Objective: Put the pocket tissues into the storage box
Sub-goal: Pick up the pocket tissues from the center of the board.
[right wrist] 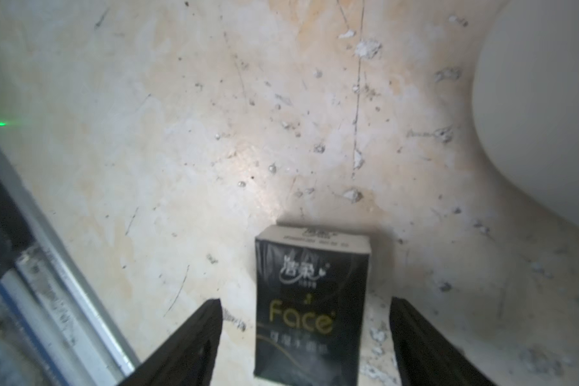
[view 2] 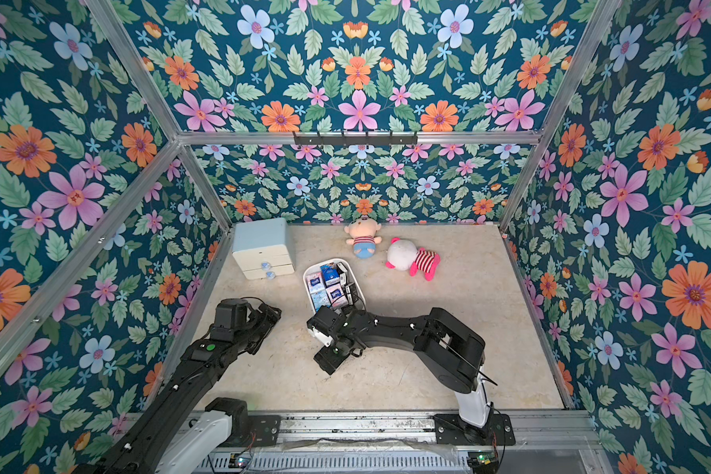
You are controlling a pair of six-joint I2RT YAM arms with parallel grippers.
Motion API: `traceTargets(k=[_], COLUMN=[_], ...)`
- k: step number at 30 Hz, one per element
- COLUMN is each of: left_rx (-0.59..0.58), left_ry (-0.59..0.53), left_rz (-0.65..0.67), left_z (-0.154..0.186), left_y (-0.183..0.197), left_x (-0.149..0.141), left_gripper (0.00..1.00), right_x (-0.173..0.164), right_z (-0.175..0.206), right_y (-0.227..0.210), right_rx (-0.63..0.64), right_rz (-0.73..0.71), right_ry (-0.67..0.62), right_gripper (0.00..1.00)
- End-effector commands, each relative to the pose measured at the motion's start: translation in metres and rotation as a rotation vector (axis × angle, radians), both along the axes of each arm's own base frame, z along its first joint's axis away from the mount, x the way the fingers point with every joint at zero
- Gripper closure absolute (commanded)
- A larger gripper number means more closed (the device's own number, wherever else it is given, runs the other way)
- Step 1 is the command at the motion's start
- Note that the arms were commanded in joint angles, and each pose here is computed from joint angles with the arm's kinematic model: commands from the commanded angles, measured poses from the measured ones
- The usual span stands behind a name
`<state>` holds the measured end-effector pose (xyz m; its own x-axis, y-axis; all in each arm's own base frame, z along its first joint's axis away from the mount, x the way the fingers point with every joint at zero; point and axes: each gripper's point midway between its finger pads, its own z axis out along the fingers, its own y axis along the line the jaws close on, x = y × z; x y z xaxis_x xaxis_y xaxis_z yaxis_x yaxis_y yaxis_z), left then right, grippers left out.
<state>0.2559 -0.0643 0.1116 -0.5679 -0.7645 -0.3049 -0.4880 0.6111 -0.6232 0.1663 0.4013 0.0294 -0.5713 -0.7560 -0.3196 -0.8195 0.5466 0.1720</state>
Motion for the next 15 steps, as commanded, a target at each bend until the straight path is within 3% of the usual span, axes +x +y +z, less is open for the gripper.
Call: traceTargets(k=[1,5,10,15], left_rx=[0.008,0.008,0.01,0.017], left_ry=[-0.002,0.001,0.005,0.009], left_rz=[-0.014,-0.014,-0.007,0.001], left_z=[0.002,0.001,-0.002,-0.003], left_y=[0.0,0.0,0.002,0.004], left_x=[0.001,0.0,-0.002,-0.002], left_gripper=[0.08,0.08,0.08,0.08], right_x=[0.015,0.016,0.02,0.024], right_z=[-0.009,-0.016,-0.008,0.033], right_y=[-0.006,-0.002,-0.001,0.02], right_rx=[-0.112,-0.161,-0.164,-0.035], right_rz=[-0.012,0.01,0.004,-0.004], right_ry=[-0.118,-0.162,-0.198,-0.229], right_gripper=[0.2,0.3,0.57,0.62])
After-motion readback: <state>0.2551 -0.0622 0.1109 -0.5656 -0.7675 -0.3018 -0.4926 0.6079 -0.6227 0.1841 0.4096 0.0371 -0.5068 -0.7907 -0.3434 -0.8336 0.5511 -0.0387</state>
